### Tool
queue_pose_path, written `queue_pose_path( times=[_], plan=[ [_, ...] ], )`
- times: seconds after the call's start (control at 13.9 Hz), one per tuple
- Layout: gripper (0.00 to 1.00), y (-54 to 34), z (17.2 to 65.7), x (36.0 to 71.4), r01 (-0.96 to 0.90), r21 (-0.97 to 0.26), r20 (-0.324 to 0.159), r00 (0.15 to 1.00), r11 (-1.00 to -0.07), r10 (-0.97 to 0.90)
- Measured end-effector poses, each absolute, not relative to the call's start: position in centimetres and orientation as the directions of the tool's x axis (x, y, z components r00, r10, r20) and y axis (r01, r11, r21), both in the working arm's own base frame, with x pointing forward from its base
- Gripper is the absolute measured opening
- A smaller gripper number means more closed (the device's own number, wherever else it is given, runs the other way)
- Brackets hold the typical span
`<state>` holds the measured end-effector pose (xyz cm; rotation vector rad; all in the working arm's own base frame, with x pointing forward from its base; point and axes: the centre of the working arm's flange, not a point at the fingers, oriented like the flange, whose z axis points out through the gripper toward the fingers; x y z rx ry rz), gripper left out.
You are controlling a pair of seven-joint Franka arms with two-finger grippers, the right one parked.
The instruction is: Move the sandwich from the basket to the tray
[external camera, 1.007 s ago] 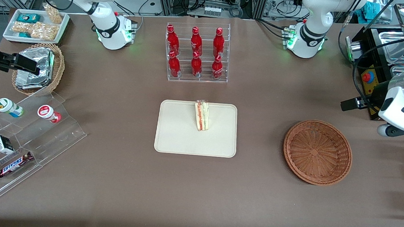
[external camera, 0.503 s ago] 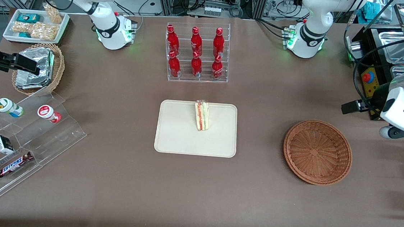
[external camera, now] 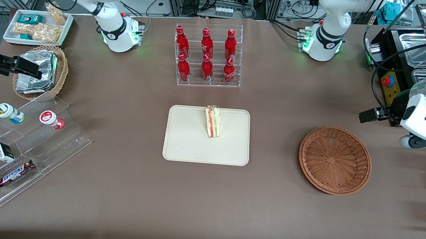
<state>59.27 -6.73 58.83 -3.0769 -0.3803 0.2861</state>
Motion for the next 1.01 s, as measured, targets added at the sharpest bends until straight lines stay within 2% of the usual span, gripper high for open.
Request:
queue_pose_path(
  times=[0.65,1.01],
  plan=[
    [1.0,-6.9,61.2,59.2,0.237,-0.045,-0.121,0.963,-0.97,0.241],
    [1.0,-6.9,62.3,59.7,0.239,-0.036,-0.037,0.97,-0.97,0.241]
  ],
)
